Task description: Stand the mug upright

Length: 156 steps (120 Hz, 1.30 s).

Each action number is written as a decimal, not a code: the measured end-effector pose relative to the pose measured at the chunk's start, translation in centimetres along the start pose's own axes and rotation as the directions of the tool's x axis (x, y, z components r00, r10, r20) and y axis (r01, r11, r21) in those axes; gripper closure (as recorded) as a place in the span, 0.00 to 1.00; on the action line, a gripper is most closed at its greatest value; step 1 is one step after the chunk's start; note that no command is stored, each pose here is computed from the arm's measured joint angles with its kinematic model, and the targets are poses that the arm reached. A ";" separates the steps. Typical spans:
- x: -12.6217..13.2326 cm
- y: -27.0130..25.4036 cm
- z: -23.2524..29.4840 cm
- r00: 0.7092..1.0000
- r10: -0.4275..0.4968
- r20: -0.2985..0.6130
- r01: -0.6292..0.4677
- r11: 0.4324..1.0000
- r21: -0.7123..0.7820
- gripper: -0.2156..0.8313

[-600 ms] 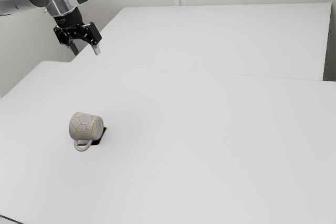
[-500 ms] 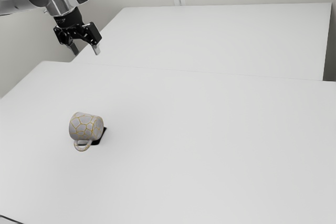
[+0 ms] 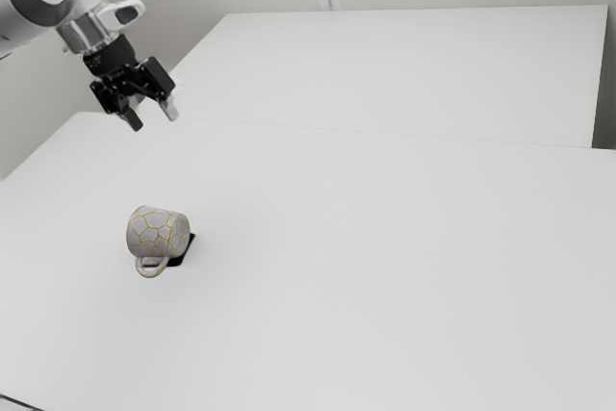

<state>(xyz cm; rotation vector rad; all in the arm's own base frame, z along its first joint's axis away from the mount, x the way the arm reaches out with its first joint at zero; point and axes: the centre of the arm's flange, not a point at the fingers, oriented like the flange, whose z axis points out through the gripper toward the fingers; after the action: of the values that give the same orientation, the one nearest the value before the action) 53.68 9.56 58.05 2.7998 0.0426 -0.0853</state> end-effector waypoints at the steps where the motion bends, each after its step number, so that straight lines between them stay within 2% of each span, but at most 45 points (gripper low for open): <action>1: -0.1 -0.1 0.1 1.000 0.000 0.002 0.000 1.000 -0.011 0.21; 15: -1.5 -3.0 1.2 1.000 0.009 0.024 -0.005 0.988 -0.157 0.21; 33: -3.0 -8.7 0.6 1.000 -0.004 -0.002 0.003 0.966 -0.259 0.21; 47: -3.8 -14.9 1.6 0.999 -0.045 -0.013 0.038 0.942 -0.332 0.21; 61: -5.8 -23.2 3.1 0.991 -0.130 -0.030 0.106 0.907 -0.409 0.21; 74: -5.9 -27.0 6.2 0.990 -0.136 -0.026 0.109 0.878 -0.467 0.21; 89: -5.2 -29.2 9.4 0.992 -0.120 -0.037 0.083 0.848 -0.523 0.21; 110: -4.0 -32.1 14.3 0.986 -0.144 -0.087 0.061 0.785 -0.616 0.21; 156: -1.0 -30.8 19.7 0.982 -0.105 -0.155 -0.034 0.716 -0.698 0.21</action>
<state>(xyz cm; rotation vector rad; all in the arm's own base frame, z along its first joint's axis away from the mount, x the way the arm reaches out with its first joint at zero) 50.36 32.01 29.31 2.0252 0.1434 0.1568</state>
